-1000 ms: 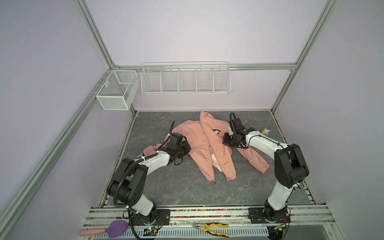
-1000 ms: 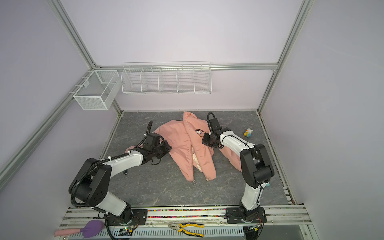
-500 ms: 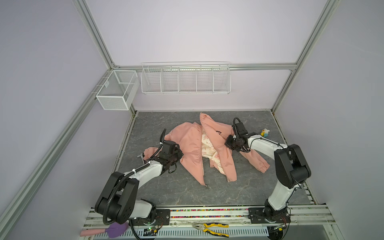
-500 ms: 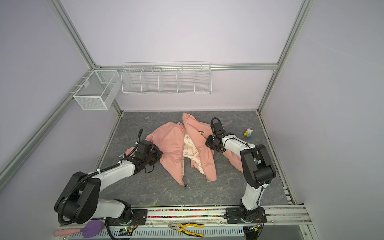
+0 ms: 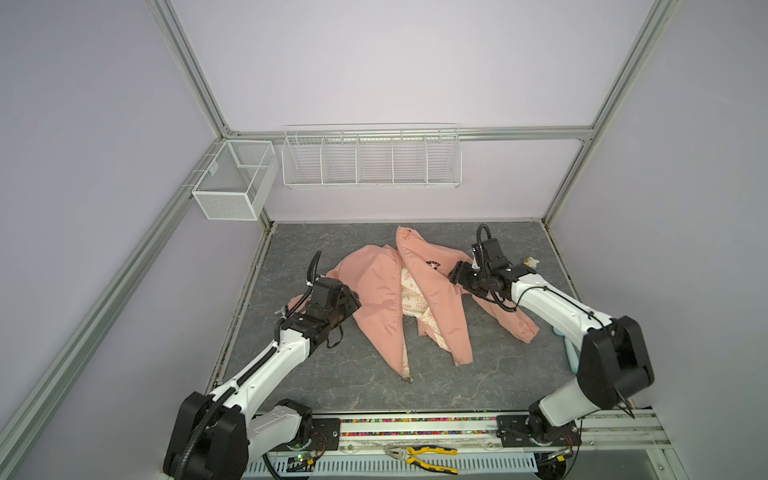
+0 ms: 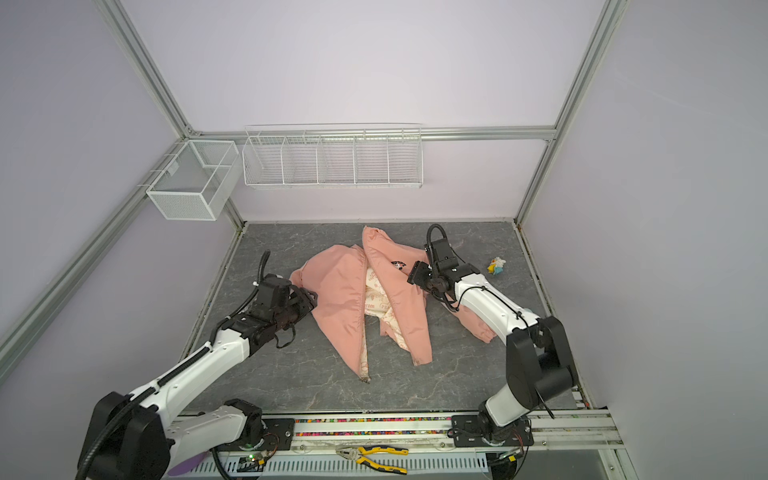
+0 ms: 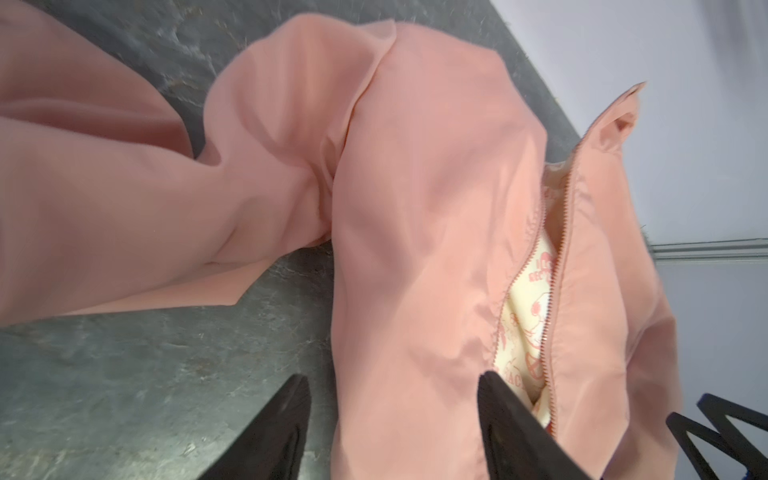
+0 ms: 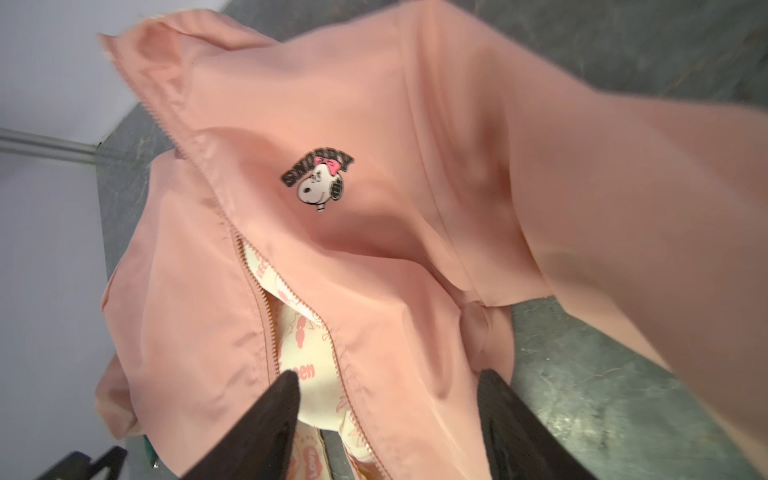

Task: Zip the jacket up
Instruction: 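Lift both grippers away from the jacket, opening them above the front edges, then move both grippers toward the robot to the zipper ends at the jacket hem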

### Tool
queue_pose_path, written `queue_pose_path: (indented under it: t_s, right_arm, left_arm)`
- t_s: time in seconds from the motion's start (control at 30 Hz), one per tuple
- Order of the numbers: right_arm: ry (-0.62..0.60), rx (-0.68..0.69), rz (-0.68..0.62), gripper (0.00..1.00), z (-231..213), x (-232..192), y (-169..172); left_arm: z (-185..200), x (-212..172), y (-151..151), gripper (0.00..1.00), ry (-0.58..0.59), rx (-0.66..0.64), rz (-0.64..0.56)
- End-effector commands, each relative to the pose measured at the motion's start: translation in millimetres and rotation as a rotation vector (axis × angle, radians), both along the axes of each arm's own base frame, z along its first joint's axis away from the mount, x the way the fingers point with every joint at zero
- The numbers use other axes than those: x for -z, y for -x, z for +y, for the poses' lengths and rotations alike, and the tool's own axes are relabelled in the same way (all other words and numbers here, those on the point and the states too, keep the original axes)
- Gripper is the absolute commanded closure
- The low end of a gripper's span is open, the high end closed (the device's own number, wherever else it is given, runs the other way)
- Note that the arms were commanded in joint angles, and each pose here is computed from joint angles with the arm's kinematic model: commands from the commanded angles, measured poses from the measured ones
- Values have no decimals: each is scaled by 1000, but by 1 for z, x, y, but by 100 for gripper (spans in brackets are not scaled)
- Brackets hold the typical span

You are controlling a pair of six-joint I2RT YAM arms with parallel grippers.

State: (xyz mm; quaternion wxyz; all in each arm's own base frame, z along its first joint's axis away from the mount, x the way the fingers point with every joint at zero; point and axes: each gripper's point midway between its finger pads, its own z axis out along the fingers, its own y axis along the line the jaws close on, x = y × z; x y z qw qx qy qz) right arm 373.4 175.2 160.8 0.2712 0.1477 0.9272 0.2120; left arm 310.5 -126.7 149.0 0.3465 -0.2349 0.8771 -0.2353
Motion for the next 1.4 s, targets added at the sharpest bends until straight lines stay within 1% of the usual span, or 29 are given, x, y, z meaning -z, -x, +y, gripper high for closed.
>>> queue_pose_path:
  t_s: [0.0,0.07,0.13,0.23,0.33,0.43,0.57,0.73,0.77,0.83,0.9,0.97,1.0,1.07,1.13,1.2,1.3,1.37]
  right_arm:
    - [152,-56,-68,15,-17,-27,1]
    - [223,-121,-78,10,-16,-36,-8]
    - [274,-214,-69,8,-7,-38,-21]
    - [347,-326,-41,8,4,-26,-41]
    - [446,-376,-16,7,4,-10,-62]
    - [526,-399,1,6,0,4,-81]
    - [587,-390,53,5,-5,27,-102]
    - [613,-387,153,6,-5,65,-118]
    - [609,-383,165,8,-4,71,-120]
    - [590,-365,187,16,-5,82,-124]
    - [563,-335,206,27,-7,88,-128]
    - [528,-305,212,37,-9,90,-130]
    - [514,-285,215,43,-12,91,-132]
    - [488,-250,216,57,-19,90,-134]
    - [472,-217,215,69,-25,88,-136]
    - [457,-181,213,77,-34,85,-138]
    - [422,-126,215,83,-48,80,-141]
    - [397,-95,210,86,-55,76,-143]
  left_arm:
    - [9,-34,-4,26,-112,35,-67]
    - [-1,-54,-19,23,-166,112,-105]
    - [-16,-66,-39,21,-220,199,-111]
    - [-37,-60,-70,20,-310,320,-77]
    - [-56,-43,-100,20,-367,418,-44]
    - [-72,-16,-124,21,-415,506,6]
    - [-81,21,-153,21,-454,526,79]
    - [-83,66,-174,25,-494,505,172]
    - [-80,73,-178,27,-511,490,186]
    - [-73,82,-183,37,-541,452,214]
    - [-71,86,-190,56,-557,432,226]
    - [-69,86,-195,72,-571,411,225]
    - [-64,85,-199,79,-586,378,231]
    - [-59,81,-205,88,-601,346,227]
    - [-57,75,-213,92,-600,328,210]
    - [-52,66,-220,95,-619,287,191]
    - [-49,55,-231,97,-631,259,164]
    - [-49,50,-239,98,-632,251,150]
